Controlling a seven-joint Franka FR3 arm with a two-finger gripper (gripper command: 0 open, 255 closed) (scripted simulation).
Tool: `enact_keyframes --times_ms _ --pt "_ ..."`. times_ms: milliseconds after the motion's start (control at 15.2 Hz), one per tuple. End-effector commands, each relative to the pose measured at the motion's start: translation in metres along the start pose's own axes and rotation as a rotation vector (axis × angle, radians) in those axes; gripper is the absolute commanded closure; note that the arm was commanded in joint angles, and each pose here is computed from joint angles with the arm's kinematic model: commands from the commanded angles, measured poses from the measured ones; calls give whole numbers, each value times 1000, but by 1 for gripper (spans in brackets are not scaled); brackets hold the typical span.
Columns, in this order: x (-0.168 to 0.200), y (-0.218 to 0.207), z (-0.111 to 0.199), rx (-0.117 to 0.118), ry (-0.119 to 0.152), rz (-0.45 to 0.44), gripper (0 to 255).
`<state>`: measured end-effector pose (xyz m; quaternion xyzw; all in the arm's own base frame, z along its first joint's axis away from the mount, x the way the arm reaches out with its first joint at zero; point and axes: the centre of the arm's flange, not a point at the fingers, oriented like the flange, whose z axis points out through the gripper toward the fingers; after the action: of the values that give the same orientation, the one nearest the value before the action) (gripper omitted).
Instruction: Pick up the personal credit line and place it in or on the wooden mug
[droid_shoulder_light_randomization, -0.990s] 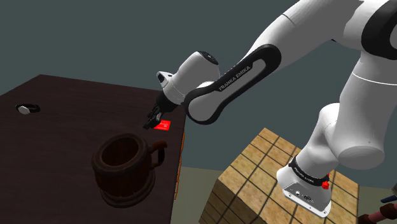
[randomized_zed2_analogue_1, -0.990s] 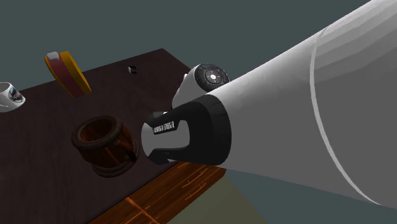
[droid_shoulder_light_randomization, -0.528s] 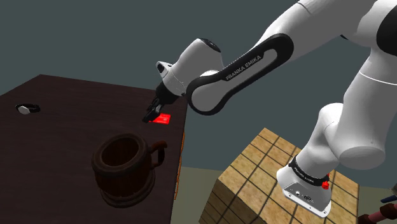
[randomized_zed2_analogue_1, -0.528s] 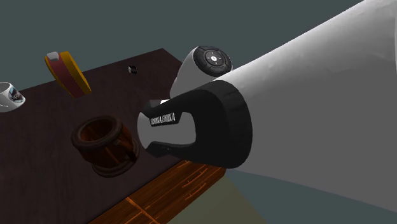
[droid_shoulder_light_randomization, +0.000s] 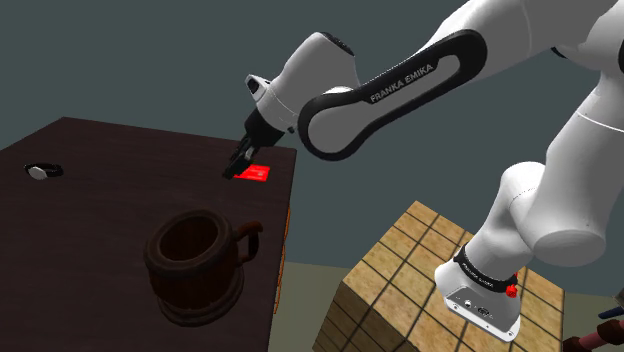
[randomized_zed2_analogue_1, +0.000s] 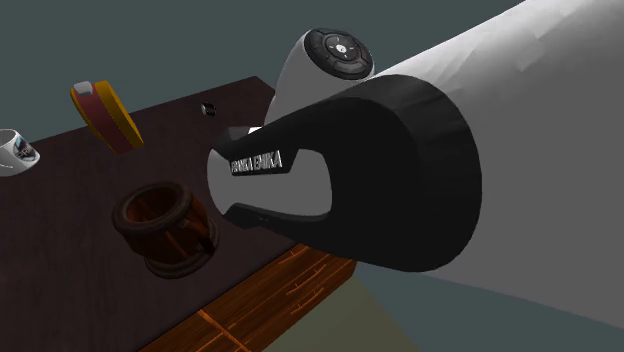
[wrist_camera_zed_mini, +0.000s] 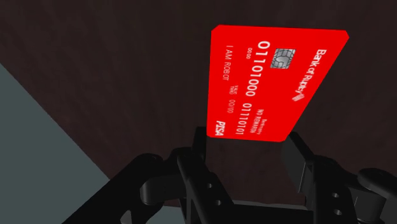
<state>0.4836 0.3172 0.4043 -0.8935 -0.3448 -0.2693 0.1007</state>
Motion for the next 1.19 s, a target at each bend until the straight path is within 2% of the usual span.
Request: enact_keyframes --times_ms 0,1122 --pt "7 0 -9 0 -1 0 255" --pt "56 0 -84 0 -1 0 255"
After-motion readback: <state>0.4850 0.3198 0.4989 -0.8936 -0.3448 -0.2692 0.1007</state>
